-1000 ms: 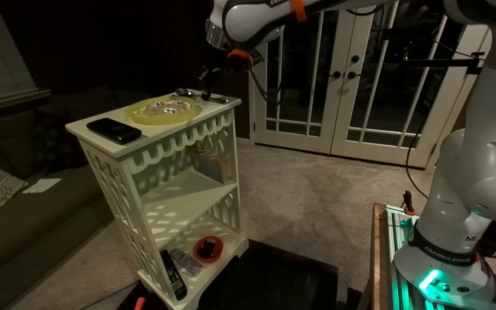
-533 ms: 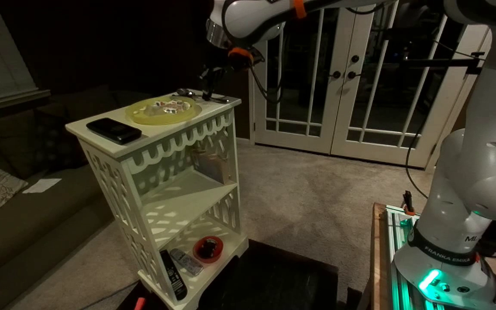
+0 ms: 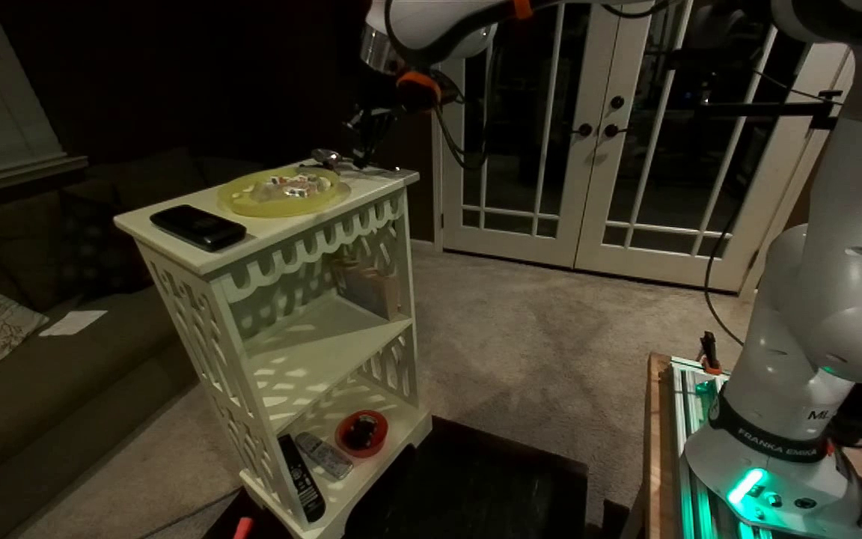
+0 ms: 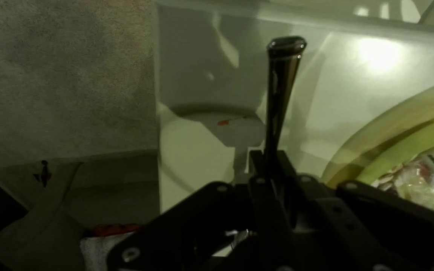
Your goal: Move the spoon to the middle shelf
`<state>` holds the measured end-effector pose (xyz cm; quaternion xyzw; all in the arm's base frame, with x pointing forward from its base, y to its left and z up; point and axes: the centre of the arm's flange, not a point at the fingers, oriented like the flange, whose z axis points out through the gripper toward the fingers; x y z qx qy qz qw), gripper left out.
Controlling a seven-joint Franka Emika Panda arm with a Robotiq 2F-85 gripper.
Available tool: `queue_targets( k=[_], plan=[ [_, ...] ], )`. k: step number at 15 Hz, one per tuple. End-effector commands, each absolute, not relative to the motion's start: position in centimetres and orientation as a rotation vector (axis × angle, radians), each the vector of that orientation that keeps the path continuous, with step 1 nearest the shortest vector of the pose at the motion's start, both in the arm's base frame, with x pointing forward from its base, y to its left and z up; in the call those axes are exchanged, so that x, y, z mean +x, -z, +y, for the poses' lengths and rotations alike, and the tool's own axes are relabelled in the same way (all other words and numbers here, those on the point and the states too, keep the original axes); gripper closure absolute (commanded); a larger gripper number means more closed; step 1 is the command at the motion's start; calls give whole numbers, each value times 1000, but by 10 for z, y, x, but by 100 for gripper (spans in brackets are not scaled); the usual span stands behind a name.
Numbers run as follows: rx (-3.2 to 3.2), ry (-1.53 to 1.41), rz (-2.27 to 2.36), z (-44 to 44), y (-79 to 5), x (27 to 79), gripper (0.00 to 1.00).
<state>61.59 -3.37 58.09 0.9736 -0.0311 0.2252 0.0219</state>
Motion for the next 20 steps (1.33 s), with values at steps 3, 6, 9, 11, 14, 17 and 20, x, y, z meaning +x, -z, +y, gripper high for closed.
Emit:
queue_targets(
  k=[3,6,9,11,14,17,20],
  plan=[
    [3088,-678,-152,-36,-597,614,95],
    [3175,-640,-92,-31,-606,602,95],
    [3235,-648,-40,-27,-617,592,95],
    [3255,-654,-30,-26,-622,589,95],
    [3279,-636,-7,-24,-627,582,95],
    [3344,-510,132,-19,-626,569,95],
    [3405,-387,390,-8,-625,545,95]
  ],
)
